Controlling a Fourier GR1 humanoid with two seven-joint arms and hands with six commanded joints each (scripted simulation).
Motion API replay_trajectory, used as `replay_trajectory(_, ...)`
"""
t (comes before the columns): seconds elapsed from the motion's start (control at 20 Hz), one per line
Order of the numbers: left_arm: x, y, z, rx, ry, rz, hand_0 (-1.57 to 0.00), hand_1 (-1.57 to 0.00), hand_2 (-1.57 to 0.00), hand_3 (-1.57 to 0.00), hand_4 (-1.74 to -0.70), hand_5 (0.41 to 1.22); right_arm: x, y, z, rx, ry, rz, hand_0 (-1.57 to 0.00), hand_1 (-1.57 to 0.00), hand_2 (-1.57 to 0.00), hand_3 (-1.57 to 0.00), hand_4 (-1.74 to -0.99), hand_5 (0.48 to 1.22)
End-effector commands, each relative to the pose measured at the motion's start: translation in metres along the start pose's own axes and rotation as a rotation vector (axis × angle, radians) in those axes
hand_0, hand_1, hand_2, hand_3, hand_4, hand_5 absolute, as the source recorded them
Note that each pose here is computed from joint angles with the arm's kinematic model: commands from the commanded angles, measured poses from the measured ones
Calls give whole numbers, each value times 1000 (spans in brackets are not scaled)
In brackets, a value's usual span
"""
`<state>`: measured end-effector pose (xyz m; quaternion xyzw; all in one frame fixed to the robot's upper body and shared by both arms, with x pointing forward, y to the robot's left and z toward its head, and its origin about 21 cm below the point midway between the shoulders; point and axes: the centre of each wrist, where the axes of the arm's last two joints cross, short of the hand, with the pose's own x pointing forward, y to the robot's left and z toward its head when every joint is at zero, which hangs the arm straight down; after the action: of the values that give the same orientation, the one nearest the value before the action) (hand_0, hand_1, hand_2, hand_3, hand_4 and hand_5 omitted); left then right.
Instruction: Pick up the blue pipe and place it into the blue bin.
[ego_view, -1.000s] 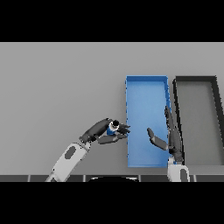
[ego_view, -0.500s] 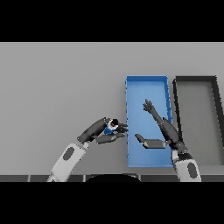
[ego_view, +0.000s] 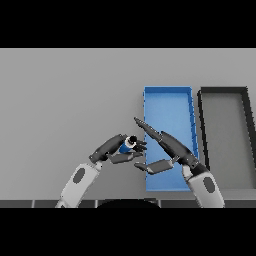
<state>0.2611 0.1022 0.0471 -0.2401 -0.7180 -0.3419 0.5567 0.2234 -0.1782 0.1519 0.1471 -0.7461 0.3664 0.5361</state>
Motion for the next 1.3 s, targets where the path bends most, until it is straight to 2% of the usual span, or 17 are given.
replay_trajectory(0.0, -1, -1, 1, -14, -4, 5, -1571, -1571, -1571, -1571, -1473, 1221, 1, 0, -6, 24, 4, 3, 1, 1, 1, 1, -1209, 517)
replay_trajectory(0.15, 0, 1, -2, -26, -15, 25, -1571, -1571, -1571, -1571, -1476, 1221, 1, 5, -30, 84, 5, 0, 1, 1, 1, 1, -1192, 514)
replay_trajectory(0.3, -6, 1, -2, -42, -12, 50, -1571, -1571, -1571, -1571, -1459, 1221, -1, 7, -47, 119, 11, -7, 1, 1, -1, 1, -1208, 512)
replay_trajectory(0.4, -6, 4, -1, -44, -32, 34, -1571, -1571, -1571, -1571, -1456, 1221, 2, 7, -56, 152, 8, -12, 1, -32, -54, -6, -1215, 513)
replay_trajectory(0.45, -6, 3, 0, -46, -37, 44, -1571, -1571, -1571, -1571, -1460, 1221, 2, 6, -59, 166, 9, -10, -24, -108, -130, -49, -1222, 517)
replay_trajectory(0.5, -8, 4, 1, -35, -3, 39, -1571, -1571, -1571, -1571, -1515, 1221, 3, 10, -68, 182, 14, -6, -166, -241, -249, -143, -1255, 519)
replay_trajectory(0.55, -6, 6, 1, -30, 14, 51, -1571, -1571, -1541, -1304, -1560, 1221, 0, 11, -72, 190, 24, -5, -398, -437, -428, -307, -1303, 520)
replay_trajectory(0.6, -8, 4, 1, -33, 38, 63, -1571, -1571, -1528, -1139, -1596, 1221, 2, 12, -74, 196, 19, 1, -630, -652, -657, -504, -1383, 523)
replay_trajectory(0.65, -8, -1, -4, -34, 41, 60, -1571, -1571, -1537, -1163, -1625, 1221, 2, 12, -76, 193, 18, 7, -818, -836, -840, -662, -1446, 527)
replay_trajectory(0.75, -9, 2, -2, -27, 11, 51, -1571, -1571, -1549, -1228, -1667, 1221, 0, 13, -77, 203, -10, -25, -1089, -1101, -1103, -896, -1537, 600)
replay_trajectory(0.8, -6, 2, -2, -28, -1, 57, -1571, -1571, -1553, -1271, -1682, 1221, -1, 18, -77, 199, -36, -62, -1186, -1195, -1196, -1031, -1513, 671)
replay_trajectory(0.9, -6, 4, -3, -33, -4, 57, -1571, -1571, -1560, -1331, -1703, 1221, -2, 19, -79, 188, -54, -77, -1324, -1330, -1331, -1225, -1481, 869)
replay_trajectory(1.0, -4, 1, -7, -32, -24, 57, -1571, -1571, -1549, -1372, -1717, 1221, 0, 23, -78, 189, -100, -52, -1413, -1417, -1418, -1350, -1474, 996)
replay_trajectory(1.15, -4, 0, -5, -31, -15, 41, -1571, -1571, -1551, -1417, -1729, 1221, 0, 24, -73, 186, -93, -41, -1490, -1492, -1492, -1458, -1485, 1106)
replay_trajectory(1.25, -6, 4, -5, -22, -10, 37, -1571, -1571, -1558, -1437, -1733, 1221, -4, 26, -75, 178, -78, -104, -1519, -1520, -1521, -1499, -1490, 1147)
